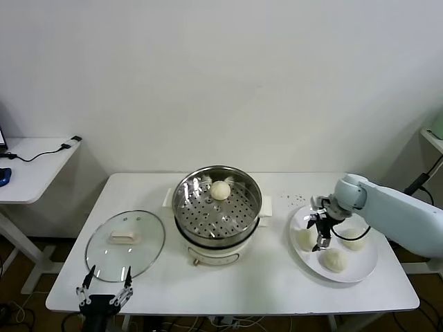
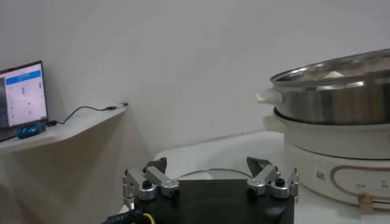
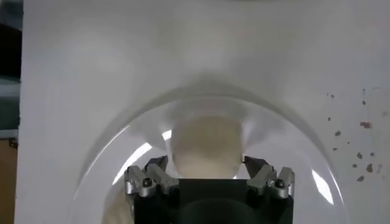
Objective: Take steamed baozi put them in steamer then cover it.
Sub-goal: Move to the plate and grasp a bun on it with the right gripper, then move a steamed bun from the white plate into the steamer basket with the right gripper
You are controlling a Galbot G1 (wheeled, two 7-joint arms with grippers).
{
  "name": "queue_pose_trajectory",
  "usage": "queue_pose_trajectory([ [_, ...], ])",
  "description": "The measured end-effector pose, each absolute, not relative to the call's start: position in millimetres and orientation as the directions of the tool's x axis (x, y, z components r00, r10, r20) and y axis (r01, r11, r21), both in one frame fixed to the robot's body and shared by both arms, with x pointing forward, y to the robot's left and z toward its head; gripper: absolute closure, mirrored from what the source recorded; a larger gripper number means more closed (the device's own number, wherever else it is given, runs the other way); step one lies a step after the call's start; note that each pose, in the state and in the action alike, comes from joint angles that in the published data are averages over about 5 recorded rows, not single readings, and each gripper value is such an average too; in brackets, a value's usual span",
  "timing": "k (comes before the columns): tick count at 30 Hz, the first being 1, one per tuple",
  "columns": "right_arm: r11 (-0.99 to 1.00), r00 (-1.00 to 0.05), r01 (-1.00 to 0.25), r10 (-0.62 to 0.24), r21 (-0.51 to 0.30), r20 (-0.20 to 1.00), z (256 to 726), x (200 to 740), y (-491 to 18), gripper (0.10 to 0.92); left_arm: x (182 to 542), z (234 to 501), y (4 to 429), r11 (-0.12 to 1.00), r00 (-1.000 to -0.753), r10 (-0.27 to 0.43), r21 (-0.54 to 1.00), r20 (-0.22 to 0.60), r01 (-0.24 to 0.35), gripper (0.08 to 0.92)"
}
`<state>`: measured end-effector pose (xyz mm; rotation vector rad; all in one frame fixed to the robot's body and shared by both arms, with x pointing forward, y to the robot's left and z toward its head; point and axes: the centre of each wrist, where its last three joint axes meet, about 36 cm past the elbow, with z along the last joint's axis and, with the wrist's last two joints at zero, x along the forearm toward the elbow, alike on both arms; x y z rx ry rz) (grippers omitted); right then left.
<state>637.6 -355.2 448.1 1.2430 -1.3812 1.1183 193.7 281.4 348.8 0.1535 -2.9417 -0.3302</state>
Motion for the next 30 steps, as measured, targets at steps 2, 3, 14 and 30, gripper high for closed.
queue_pose_trajectory([
  [2, 0.071, -0.049, -0.997, -0.146, -0.039, 0.988, 447.6, 639.3, -354.3, 0.224, 193.5, 348.5, 281.7, 0.97, -0.979, -0.122, 0.23, 0.164, -0.083, 0.177],
  [3, 0.072, -0.048, -0.997, -0.147, -0.038, 0.988, 447.4, 640.0, -354.2, 0.241, 193.4, 348.3, 281.9, 0.97, -0.979, -0.123, 0.23, 0.165, -0.083, 0.177],
  [14, 0.082, -0.042, -0.996, -0.158, -0.03, 0.987, 450.8, 640.9, -359.2, 0.333, 193.9, 349.4, 281.0, 0.97, -0.979, -0.128, 0.226, 0.161, -0.09, 0.177],
  [30, 0.082, -0.165, -0.985, -0.231, -0.149, 0.959, 599.7, 688.5, -340.3, 0.344, 193.8, 347.8, 276.2, 0.973, -0.98, -0.12, 0.217, 0.16, -0.084, 0.177],
])
